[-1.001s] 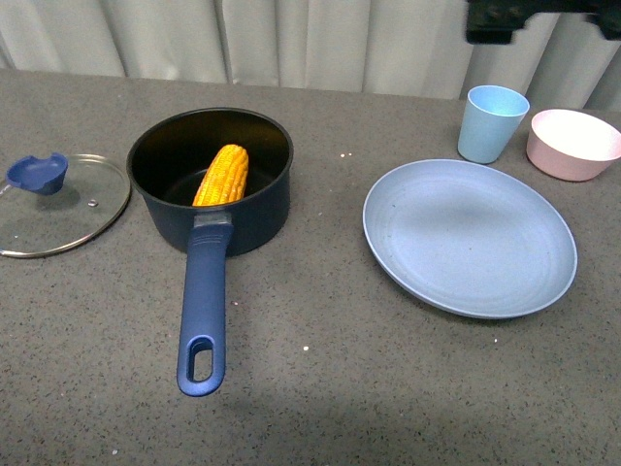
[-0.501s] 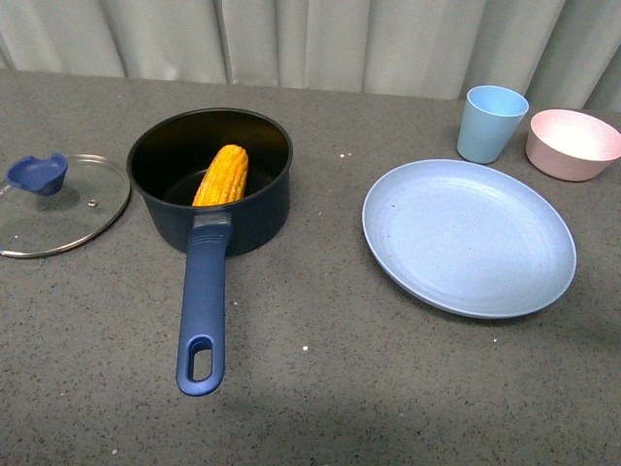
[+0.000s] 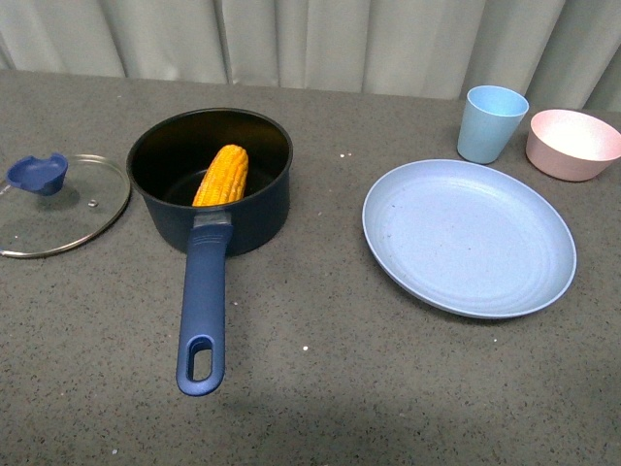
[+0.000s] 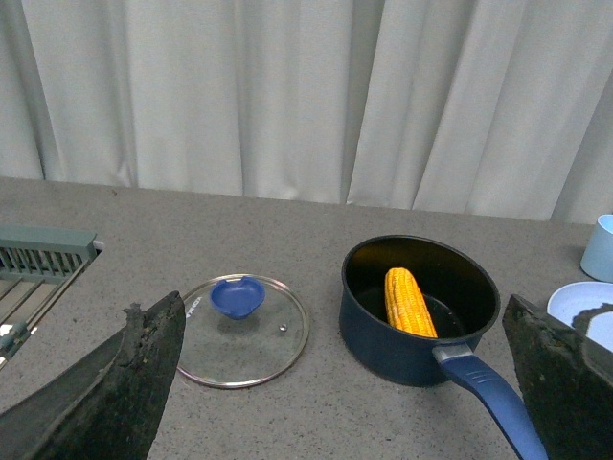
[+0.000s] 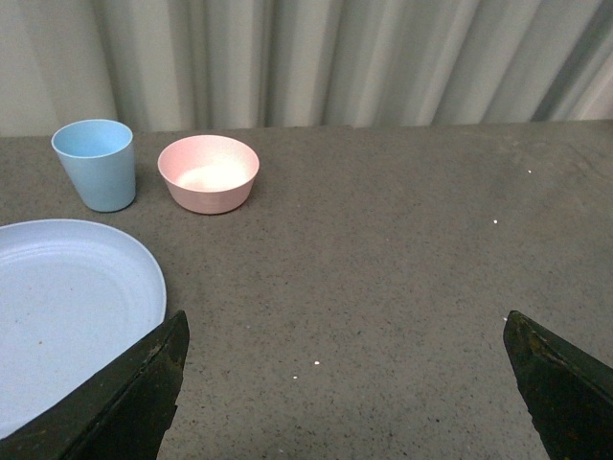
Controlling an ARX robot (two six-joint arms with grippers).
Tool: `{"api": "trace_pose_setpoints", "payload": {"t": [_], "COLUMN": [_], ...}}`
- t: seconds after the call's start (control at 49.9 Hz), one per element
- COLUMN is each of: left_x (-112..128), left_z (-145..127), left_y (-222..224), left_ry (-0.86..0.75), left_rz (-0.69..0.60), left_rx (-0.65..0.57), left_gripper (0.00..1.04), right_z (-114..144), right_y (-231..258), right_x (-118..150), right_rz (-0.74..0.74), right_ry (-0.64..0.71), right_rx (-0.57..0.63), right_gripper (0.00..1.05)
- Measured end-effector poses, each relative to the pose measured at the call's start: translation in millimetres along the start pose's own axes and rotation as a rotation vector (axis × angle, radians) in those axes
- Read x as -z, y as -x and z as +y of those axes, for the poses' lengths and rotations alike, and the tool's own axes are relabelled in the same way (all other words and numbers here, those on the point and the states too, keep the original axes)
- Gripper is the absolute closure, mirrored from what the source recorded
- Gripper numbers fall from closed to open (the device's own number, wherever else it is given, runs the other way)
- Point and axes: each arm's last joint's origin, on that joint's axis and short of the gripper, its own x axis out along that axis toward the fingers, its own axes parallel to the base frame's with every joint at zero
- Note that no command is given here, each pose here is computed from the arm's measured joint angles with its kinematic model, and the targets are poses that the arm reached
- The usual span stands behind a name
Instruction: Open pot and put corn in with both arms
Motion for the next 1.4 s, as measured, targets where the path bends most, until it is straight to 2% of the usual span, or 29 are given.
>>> {"api": "trace_pose_setpoints", "payload": {"t": [0.26, 0.32, 0.4, 0.481, 0.901, 1.041, 1.402], "left_x": [0, 0, 0, 0, 0, 0, 0], "left_z": [0, 0, 0, 0, 0, 0, 0], "left_y": [0, 0, 0, 0, 0, 0, 0], "left_ry": [0.0, 0.0, 0.0, 0.0, 0.0, 0.0, 0.0], "left_rz": [0.0, 0.0, 0.0, 0.0, 0.0, 0.0, 0.0], "left_rx": [0.0, 0.0, 0.001, 0.0, 0.0, 0.0, 0.0], "left_gripper": [0.06, 0.06, 0.06, 0.06, 0.06, 0.06, 0.06], "right_z": [-5, -6, -10, -11, -13, -15, -16], "right_y": [14, 14, 14, 18, 23, 29, 32], "right_x": [-5, -6, -11, -14, -12, -5, -6], "right_rz": [-0.057, -0.093, -0.198, -0.238, -0.237, -0.199, -0.229], "right_ry": [-0.067, -0.081, -0.102, -0.095, -0.088, -0.077, -0.082], "right_rx": [-0.009, -0.076, -0.268, -0.364, -0.375, -0.378, -0.376], "right_gripper": [0.09, 0.13, 0.27, 0.41, 1.03, 1.04, 1.04]}}
